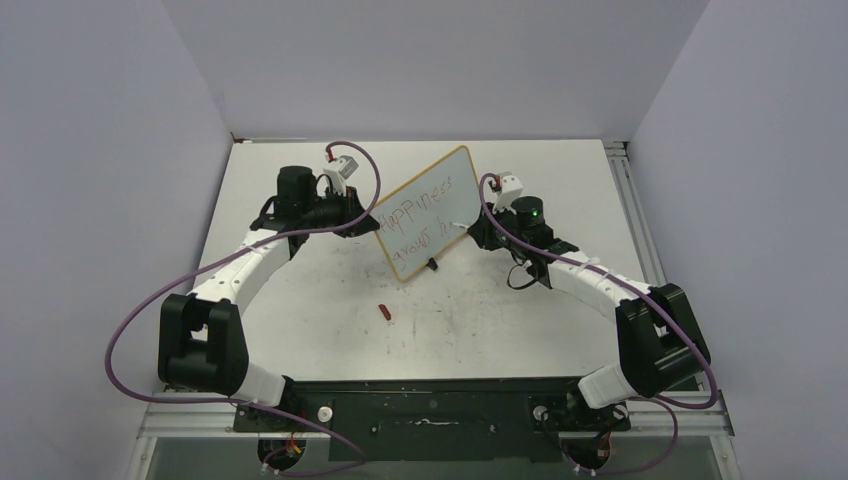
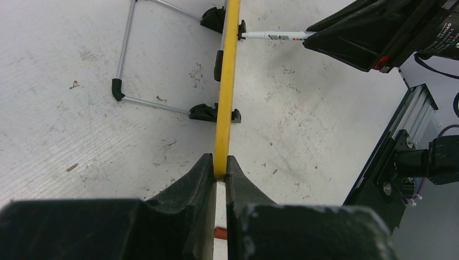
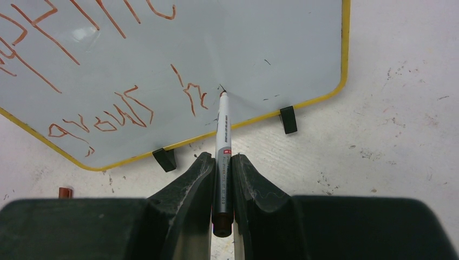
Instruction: Write a sentence on the whiteboard
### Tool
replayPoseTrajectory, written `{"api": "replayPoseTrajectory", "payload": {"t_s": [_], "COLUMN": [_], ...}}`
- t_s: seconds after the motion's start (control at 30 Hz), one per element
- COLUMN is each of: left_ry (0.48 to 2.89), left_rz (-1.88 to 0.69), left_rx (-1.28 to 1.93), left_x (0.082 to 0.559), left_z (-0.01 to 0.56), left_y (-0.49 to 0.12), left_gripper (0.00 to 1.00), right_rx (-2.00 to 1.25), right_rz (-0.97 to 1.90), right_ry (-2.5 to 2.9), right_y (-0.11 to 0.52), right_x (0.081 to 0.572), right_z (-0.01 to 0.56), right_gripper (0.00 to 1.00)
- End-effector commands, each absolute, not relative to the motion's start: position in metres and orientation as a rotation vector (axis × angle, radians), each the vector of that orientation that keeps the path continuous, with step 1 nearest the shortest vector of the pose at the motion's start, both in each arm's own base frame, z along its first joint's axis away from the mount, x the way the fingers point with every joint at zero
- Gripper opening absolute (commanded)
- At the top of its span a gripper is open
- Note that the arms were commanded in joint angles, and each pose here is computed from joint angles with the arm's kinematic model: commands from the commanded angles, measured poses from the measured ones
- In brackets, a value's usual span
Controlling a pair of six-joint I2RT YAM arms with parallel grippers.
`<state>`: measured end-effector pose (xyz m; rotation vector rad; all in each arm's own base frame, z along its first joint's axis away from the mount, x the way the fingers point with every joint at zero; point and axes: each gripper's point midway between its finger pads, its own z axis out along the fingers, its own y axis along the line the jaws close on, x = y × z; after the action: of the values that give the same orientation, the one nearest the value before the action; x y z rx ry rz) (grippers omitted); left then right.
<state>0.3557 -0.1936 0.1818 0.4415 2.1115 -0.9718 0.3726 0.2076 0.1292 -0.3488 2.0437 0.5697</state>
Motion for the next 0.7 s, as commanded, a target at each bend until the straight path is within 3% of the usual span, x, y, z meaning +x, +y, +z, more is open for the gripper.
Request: {"api": "replayPoseTrajectory", "payload": {"t_s": [0.0,0.67], "left_ry": [2.048,2.046], "left_rz": [-1.001,-1.007], "left_rx": [0.469,0.47], "left_x": [0.361,0.361], "left_z": [0.205,0.206], "left_y": [-0.197,-0.198], "left_gripper": [0.0,0.0], "right_rx": [-0.329,-0.436], "right_rz": [0.569,0.576], "right_ry": [1.893,1.873], "right_y": [0.213,0.235], "right_x": [0.396,0.376], "right_z": [0.172,0.174], "right_gripper": [0.05,0.05]}}
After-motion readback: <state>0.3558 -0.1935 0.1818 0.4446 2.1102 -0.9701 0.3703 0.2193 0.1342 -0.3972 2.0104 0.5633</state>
